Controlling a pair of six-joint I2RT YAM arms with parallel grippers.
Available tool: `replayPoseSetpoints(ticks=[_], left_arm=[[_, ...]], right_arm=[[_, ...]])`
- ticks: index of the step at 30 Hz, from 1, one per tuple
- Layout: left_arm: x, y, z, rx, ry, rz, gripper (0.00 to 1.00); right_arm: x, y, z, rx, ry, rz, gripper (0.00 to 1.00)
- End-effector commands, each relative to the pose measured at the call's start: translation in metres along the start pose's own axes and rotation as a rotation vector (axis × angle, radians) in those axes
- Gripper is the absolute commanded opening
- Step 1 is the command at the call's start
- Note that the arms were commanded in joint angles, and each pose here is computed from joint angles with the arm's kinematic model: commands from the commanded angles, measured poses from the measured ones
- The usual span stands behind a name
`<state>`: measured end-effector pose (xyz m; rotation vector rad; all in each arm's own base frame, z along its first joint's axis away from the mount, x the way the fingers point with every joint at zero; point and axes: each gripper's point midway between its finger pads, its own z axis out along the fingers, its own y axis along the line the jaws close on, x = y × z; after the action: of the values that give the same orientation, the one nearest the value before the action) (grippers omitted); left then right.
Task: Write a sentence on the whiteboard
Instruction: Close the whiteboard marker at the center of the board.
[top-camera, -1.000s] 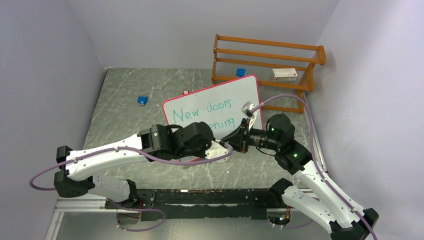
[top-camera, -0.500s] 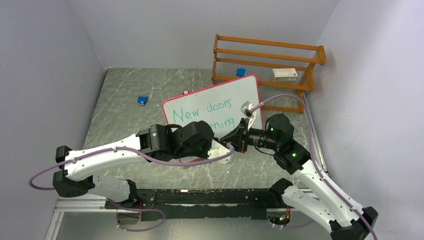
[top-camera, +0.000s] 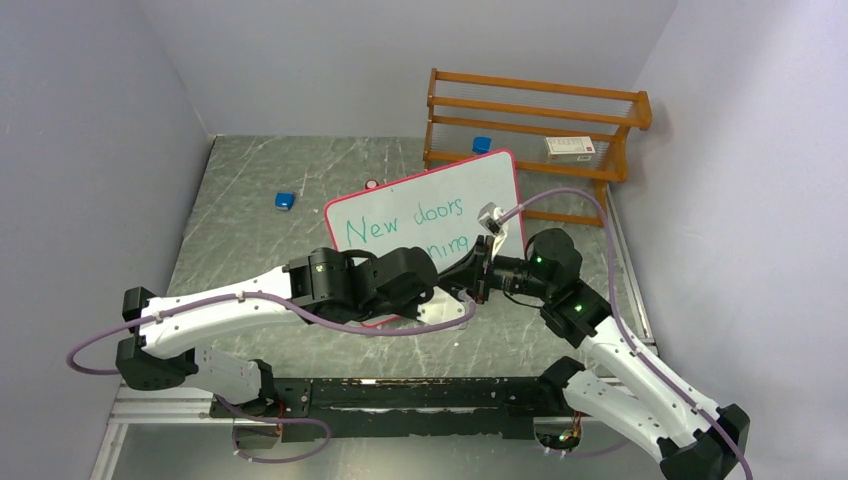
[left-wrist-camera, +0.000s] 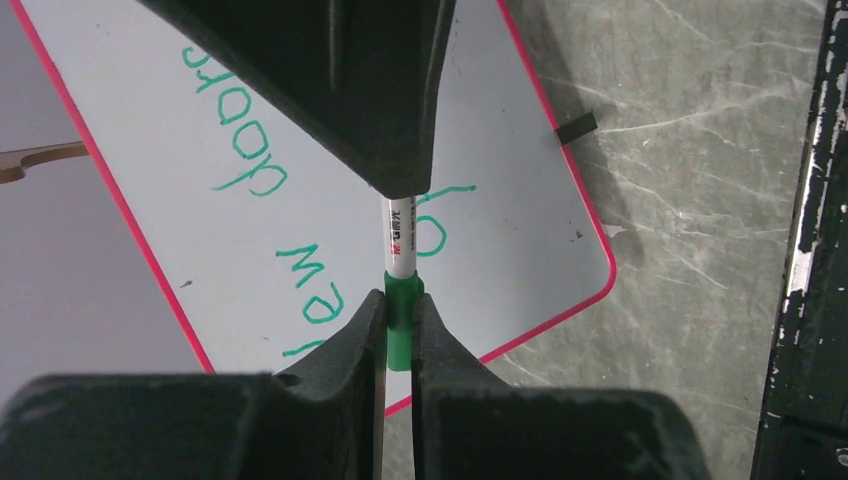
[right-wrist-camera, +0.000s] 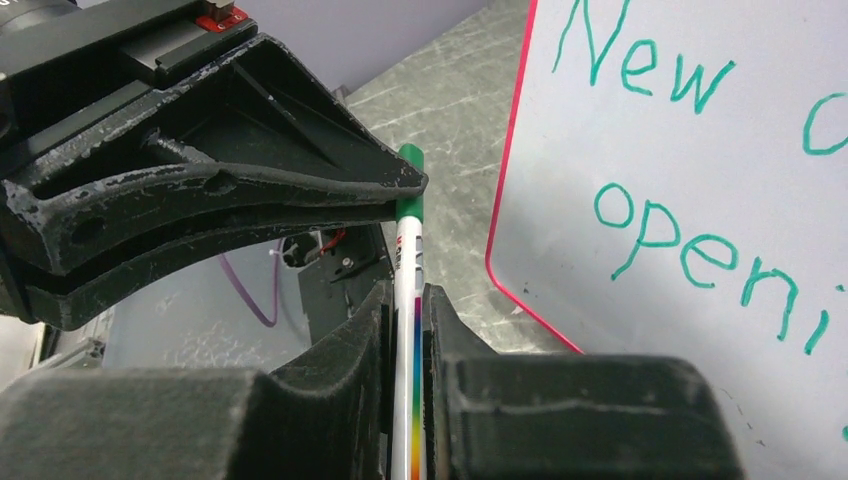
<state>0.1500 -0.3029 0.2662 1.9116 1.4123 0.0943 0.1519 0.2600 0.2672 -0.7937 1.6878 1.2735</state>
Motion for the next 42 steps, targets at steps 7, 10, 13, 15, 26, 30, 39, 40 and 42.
replayPoseSetpoints(ticks=[7, 10, 13, 15, 26, 30, 39, 40, 42], left_arm=[[-0.022, 0.044, -0.025, -0.243, -0.119, -0.173, 0.44], [-0.022, 0.061, -0.035, -0.356, -0.162, -0.303, 0.57], [-0.019, 0.083, -0.051, -0.508, -0.235, -0.525, 0.75], [-0.013, 0.095, -0.060, -0.594, -0.270, -0.692, 0.81], [0.020, 0.124, -0.032, -0.538, -0.480, -1.433, 0.86], [0.011, 0.128, -0.027, -0.469, -0.611, -1.590, 0.84], [0.015, 0.125, -0.016, -0.439, -0.687, -1.851, 0.79], [0.016, 0.124, -0.015, -0.437, -0.693, -1.863, 0.78], [0.014, 0.123, -0.014, -0.421, -0.699, -1.884, 0.75]], right_arm=[[-0.013, -0.030, 0.002, 0.118, -0.184, -0.108, 0.00], [-0.022, -0.040, 0.001, 0.162, -0.271, -0.149, 0.00], [-0.031, -0.043, -0.002, 0.173, -0.360, -0.188, 0.00], [-0.036, -0.044, -0.004, 0.172, -0.408, -0.214, 0.00], [-0.050, -0.044, -0.016, 0.216, -0.578, -0.391, 0.00], [-0.054, -0.044, -0.016, 0.252, -0.609, -0.446, 0.00], [-0.053, -0.033, -0.009, 0.265, -0.653, -0.488, 0.00], [-0.052, -0.032, -0.007, 0.265, -0.651, -0.489, 0.00], [-0.052, -0.031, -0.006, 0.267, -0.651, -0.491, 0.00]])
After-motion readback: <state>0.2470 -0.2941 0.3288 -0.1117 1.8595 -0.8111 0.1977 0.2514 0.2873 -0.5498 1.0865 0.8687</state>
